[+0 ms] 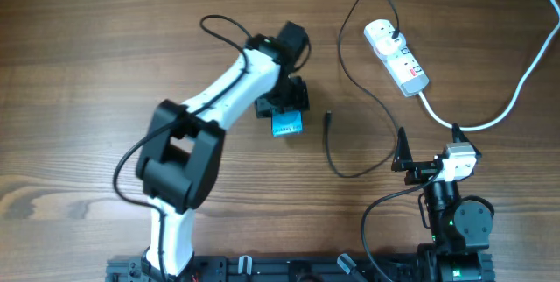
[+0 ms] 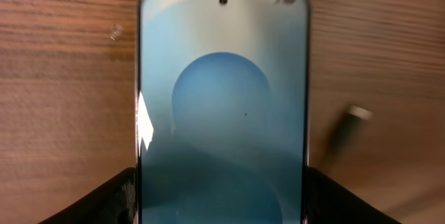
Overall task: Plug charger to phone and switch on socket
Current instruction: 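Lower the left gripper and grasp the phone by its sides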
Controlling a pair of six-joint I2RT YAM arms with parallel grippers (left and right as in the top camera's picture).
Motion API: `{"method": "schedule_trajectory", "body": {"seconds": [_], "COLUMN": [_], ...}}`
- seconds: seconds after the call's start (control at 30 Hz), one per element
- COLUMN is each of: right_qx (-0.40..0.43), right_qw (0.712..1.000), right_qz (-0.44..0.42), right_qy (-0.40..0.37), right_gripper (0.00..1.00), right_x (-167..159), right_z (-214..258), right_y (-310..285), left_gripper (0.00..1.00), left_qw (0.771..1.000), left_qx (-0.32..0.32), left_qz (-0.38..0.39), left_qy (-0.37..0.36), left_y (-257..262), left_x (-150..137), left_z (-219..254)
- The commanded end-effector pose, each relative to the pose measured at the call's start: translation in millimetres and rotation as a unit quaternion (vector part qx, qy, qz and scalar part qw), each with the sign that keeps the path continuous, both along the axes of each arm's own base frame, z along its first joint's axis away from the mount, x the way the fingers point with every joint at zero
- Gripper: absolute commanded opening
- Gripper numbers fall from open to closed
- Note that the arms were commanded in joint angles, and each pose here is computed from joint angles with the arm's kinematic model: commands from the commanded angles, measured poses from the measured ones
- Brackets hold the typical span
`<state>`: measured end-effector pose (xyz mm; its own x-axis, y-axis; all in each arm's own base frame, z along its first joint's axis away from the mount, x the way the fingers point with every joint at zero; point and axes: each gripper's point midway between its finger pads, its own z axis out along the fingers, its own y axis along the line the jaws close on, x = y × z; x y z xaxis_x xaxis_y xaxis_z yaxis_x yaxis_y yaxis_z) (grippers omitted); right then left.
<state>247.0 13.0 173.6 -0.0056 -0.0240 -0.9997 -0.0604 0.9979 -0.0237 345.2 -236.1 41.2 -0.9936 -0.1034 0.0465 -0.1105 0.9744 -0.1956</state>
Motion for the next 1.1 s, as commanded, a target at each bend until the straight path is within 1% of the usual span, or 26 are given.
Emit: {"method": "schedule_trajectory", "body": {"seconds": [0.0, 0.07, 0.13, 0.27, 0.4, 0.47, 0.53, 0.6, 0.87, 0.9, 0.93, 0.97, 1.0, 1.03, 1.07], "right_qx": [-0.001, -0.001, -0.001, -0.001, -0.001, -0.001, -0.001, -0.001, -0.001, -0.001, -0.001, -0.001, -0.001, -0.001, -0.001], "right_qw": [1.0, 1.0, 1.0, 1.0, 1.0, 1.0, 1.0, 1.0, 1.0, 1.0, 1.0, 1.0, 1.0, 1.0, 1.0], "right_qz": [-0.003, -0.003, -0.003, -0.003, -0.003, -0.003, -0.003, -0.003, -0.003, -0.003, -0.003, -0.003, -0.003, -0.003, -0.003], "right_qy": [-0.004, -0.004, -0.004, -0.004, -0.004, -0.004, -0.004, -0.004, -0.004, -0.004, -0.004, -0.004, -0.004, -0.004, -0.004], "right_gripper": [1.0, 1.0, 1.0, 1.0, 1.0, 1.0, 1.0, 1.0, 1.0, 1.0, 1.0, 1.0, 1.0, 1.0, 1.0], "right_x": [-0.2, -0.2, -0.2, -0.2, -0.2, -0.2, -0.2, -0.2, -0.2, -0.2, -0.2, -0.2, -0.2, -0.2, -0.2], "right_z": [1.7, 1.7, 1.7, 1.7, 1.7, 1.7, 1.7, 1.7, 1.7, 1.7, 1.7, 1.7, 1.7, 1.7, 1.7], "right_y": [-1.5, -1.6, -1.5, -1.6, -1.6, -1.5, -1.6, -1.6, -1.5, -1.6, -1.4, -1.6, -1.5, -1.6, -1.6], "left_gripper": [0.71, 0.71, 0.71, 0.71, 0.71, 0.71, 0.71, 0.72, 0.73, 0.74, 0.78, 0.86, 0.92, 0.97, 1.0], "left_qw": [0.989, 0.988, 0.99, 0.998, 0.999, 0.997, 0.996, 0.996, 0.996, 0.996, 0.996, 0.996, 0.996, 0.996, 0.996], "left_qx": [-0.143, -0.147, -0.131, -0.045, 0.045, 0.07, 0.079, 0.081, 0.082, 0.083, 0.083, 0.082, 0.082, 0.081, 0.079], "left_qz": [0.023, 0.036, 0.042, 0.036, 0.001, -0.014, -0.025, -0.025, -0.027, -0.027, -0.027, -0.027, -0.027, -0.028, -0.028], "left_qy": [0.012, 0.016, 0.013, -0.008, -0.027, -0.022, -0.011, -0.008, -0.007, -0.005, -0.006, -0.008, -0.01, -0.012, -0.015], "left_y": [-17.7, -8.0, -0.1, 15.4, 14.1, 11.1, 5.7, 3.2, 8.3, 9.3, 9.6, 9.2, 9.2, 8.6, 7.7], "left_x": [5.4, 9.5, 11.7, 8.5, -6.1, -16.1, -27.9, -33.5, -44.9, -46.3, -46.5, -46.0, -45.2, -44.2, -42.5], "left_z": [59.6, 61.1, 58.0, 44.7, 25.2, 12.5, -4.3, -15.4, -49.7, -52.1, -53.9, -55.1, -55.4, -55.4, -55.3]}}
